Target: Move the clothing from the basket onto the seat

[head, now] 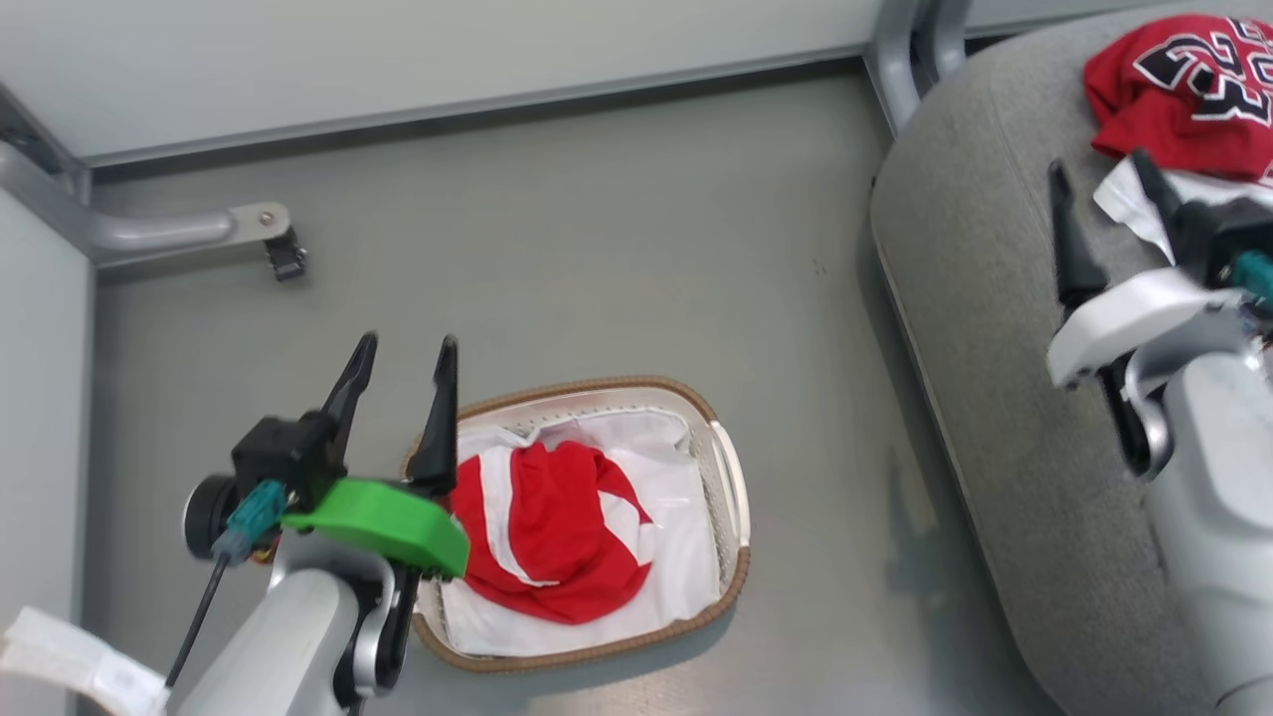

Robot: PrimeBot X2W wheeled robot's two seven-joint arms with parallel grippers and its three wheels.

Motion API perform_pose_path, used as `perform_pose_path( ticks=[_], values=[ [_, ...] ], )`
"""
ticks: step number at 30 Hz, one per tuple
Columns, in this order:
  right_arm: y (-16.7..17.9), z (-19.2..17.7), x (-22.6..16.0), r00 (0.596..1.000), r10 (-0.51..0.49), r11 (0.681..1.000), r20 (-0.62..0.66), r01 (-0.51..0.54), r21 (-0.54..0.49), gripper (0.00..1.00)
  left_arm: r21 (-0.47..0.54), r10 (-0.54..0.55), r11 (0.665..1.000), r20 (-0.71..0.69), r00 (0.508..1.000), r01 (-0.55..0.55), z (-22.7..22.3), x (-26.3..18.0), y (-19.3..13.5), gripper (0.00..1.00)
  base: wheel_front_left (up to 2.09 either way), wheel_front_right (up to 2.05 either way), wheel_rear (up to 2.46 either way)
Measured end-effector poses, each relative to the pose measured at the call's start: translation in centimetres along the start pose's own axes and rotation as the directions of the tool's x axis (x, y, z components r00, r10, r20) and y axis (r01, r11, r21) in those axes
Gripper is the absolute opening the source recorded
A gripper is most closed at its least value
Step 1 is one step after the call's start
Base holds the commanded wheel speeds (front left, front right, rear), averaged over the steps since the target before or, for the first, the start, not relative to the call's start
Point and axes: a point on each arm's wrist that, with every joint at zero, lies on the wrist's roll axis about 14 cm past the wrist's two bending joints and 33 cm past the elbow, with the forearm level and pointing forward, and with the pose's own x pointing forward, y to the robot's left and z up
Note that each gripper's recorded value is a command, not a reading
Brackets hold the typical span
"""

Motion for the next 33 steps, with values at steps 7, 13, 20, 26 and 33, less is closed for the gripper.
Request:
perform_pose_path(
  ticks=[7, 13, 20, 26, 33],
  values=[
    [6.6, 0.0, -3.1, 0.996, 0.082, 0.992, 0.043, -0.086, 0.087, 1.00, 0.011, 0.139, 0.990, 0.014, 0.990, -0.140, 0.0, -5.0, 3.4, 1.00, 0.00, 0.00, 0.00],
    [9.4, -0.3, -6.7, 0.993, 0.107, 0.984, 0.056, -0.113, 0.134, 1.00, -0.025, 0.233, 0.972, 0.020, 0.972, -0.232, -0.5, -8.7, 4.9, 1.00, 0.00, 0.00, 0.00],
    [11.1, -1.5, -11.2, 0.990, 0.139, 0.969, 0.029, -0.142, 0.203, 1.00, -0.044, 0.284, 0.958, 0.040, 0.958, -0.282, -0.6, -11.8, 5.1, 1.00, 0.00, 0.00, 0.00],
    [10.8, -0.6, -12.7, 0.991, 0.124, 0.962, 0.059, -0.134, 0.237, 1.00, -0.049, 0.294, 0.955, 0.075, 0.953, -0.291, 0.1, -12.9, 5.0, 1.00, 0.00, 0.00, 0.00],
    [11.0, -0.5, -12.8, 0.990, 0.128, 0.959, 0.061, -0.139, 0.245, 1.00, -0.050, 0.282, 0.959, 0.076, 0.957, -0.278, -0.1, -13.1, 4.7, 1.00, 0.00, 0.00, 0.00]
  ],
)
